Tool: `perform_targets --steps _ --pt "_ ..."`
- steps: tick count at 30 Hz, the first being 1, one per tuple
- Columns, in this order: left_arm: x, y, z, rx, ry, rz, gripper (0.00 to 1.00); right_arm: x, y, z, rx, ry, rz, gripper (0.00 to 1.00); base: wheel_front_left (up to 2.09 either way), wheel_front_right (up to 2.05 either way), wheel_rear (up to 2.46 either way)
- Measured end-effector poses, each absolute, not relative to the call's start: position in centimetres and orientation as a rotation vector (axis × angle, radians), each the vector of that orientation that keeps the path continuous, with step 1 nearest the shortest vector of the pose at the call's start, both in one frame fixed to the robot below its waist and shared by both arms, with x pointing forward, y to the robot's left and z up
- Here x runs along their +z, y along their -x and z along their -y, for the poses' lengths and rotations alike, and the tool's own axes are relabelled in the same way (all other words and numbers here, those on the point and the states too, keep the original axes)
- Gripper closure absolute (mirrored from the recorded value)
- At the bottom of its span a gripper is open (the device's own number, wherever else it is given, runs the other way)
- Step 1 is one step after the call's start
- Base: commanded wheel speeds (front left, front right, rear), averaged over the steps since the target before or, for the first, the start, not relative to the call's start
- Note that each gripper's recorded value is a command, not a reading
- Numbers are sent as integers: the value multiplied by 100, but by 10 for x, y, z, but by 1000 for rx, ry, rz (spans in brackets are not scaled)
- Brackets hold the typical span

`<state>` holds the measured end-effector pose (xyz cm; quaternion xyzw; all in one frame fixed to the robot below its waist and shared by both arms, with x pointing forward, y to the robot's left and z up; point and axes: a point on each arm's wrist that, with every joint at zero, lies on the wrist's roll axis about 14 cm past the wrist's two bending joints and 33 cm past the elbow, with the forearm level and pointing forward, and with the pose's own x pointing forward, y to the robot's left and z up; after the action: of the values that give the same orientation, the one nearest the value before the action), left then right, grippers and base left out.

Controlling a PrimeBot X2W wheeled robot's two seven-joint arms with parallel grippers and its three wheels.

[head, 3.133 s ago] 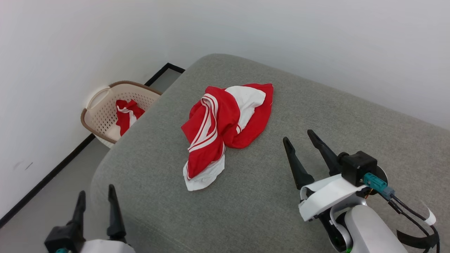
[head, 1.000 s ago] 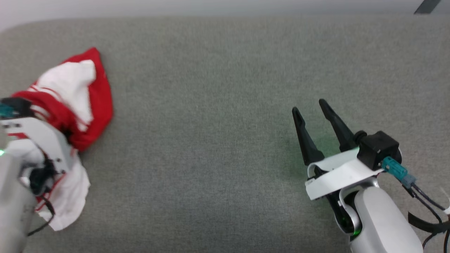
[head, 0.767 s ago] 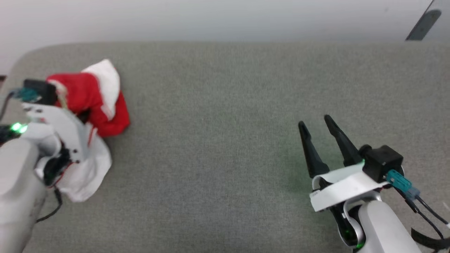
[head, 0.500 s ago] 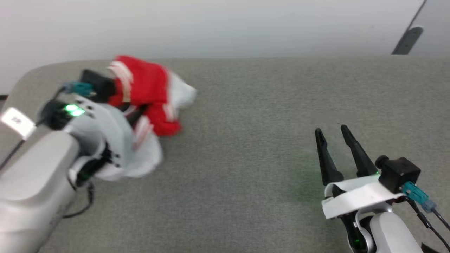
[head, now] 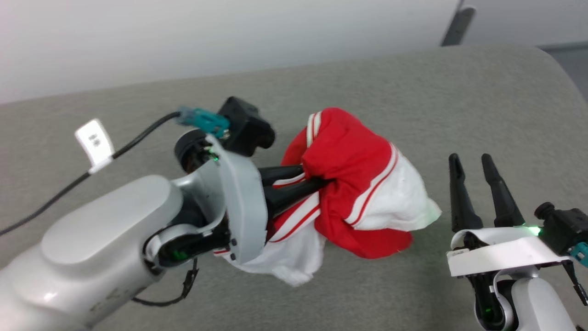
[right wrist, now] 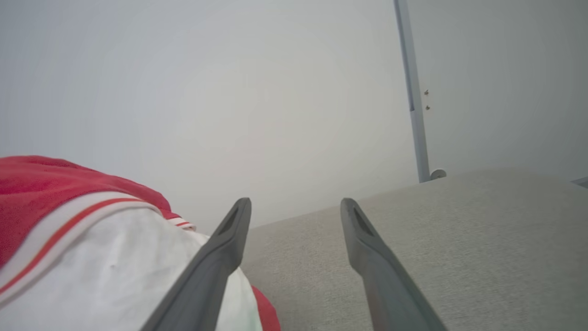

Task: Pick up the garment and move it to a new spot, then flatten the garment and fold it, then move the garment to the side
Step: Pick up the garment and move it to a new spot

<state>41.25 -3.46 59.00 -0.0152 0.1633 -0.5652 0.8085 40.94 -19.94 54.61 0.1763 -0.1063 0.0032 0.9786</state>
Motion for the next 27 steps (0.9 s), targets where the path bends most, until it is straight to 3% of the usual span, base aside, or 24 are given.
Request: perform_targets --steps 7,16,27 --pt "552 -431 72 -1280 -71 -430 100 545 -393 240 -114 -372 231 0 0 0 0" --pt "498 -495 88 -1207 -256 -416 100 535 -372 282 -257 -398 219 0 0 0 0" --pt "411 -527 87 -1164 -445 -564 100 524 -373 300 -316 -385 185 0 0 0 0"
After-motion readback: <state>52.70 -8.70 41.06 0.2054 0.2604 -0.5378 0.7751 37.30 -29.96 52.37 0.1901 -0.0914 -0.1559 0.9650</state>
